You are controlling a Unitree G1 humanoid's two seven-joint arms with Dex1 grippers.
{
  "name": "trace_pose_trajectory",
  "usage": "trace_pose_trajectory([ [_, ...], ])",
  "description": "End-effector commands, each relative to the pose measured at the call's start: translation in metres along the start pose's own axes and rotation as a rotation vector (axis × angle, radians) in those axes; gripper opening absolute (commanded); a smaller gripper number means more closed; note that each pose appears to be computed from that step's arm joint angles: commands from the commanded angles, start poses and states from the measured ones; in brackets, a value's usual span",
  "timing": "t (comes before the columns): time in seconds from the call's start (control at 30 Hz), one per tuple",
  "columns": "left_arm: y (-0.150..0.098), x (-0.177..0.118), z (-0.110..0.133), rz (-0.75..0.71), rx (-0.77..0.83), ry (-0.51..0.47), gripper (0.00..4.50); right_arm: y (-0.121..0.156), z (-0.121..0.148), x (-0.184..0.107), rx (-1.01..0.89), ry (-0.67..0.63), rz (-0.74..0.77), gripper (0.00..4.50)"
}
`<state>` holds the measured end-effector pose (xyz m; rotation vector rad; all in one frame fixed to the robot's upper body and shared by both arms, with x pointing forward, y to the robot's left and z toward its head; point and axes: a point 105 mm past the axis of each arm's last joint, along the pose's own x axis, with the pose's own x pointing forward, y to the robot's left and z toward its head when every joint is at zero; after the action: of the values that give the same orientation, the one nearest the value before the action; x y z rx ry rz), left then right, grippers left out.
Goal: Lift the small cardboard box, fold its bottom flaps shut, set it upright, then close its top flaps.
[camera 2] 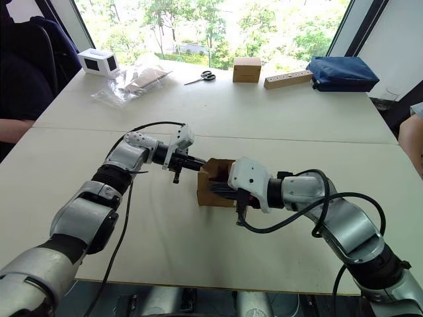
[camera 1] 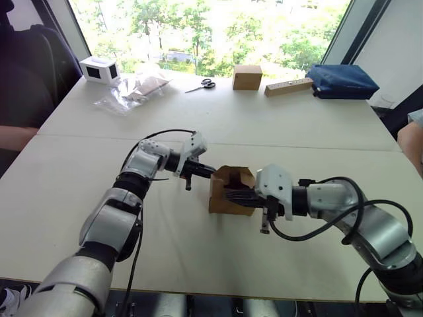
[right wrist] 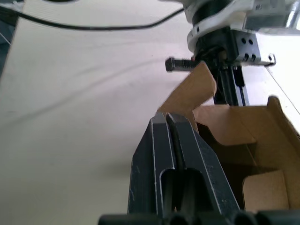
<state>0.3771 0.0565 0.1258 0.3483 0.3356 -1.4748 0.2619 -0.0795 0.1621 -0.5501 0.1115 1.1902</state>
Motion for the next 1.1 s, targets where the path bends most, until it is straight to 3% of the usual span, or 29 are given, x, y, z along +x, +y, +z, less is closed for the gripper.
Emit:
trace_pose_trajectory([
  [0.03,0.003,-0.002,0.017,0.003,0.05,-0.036,0.07,-0.002,0.007,0.003,-0.04,-0.027,-0.01,0.0],
  [0.83,-0.009,0.003,0.017,-0.038,0.045,-0.066,0.07,-0.01,-0.009,0.015,0.046,-0.012,0.004,0.0],
  [0.97,0.002,-0.005,0.017,0.052,0.038,-0.089,0.07,-0.011,-0.01,0.015,0.047,-0.008,0.005,0.0],
  [1.1,0.021,-0.04,0.024,0.232,0.034,-0.157,0.07,-0.014,-0.008,0.014,0.048,-0.02,0.0,0.0],
])
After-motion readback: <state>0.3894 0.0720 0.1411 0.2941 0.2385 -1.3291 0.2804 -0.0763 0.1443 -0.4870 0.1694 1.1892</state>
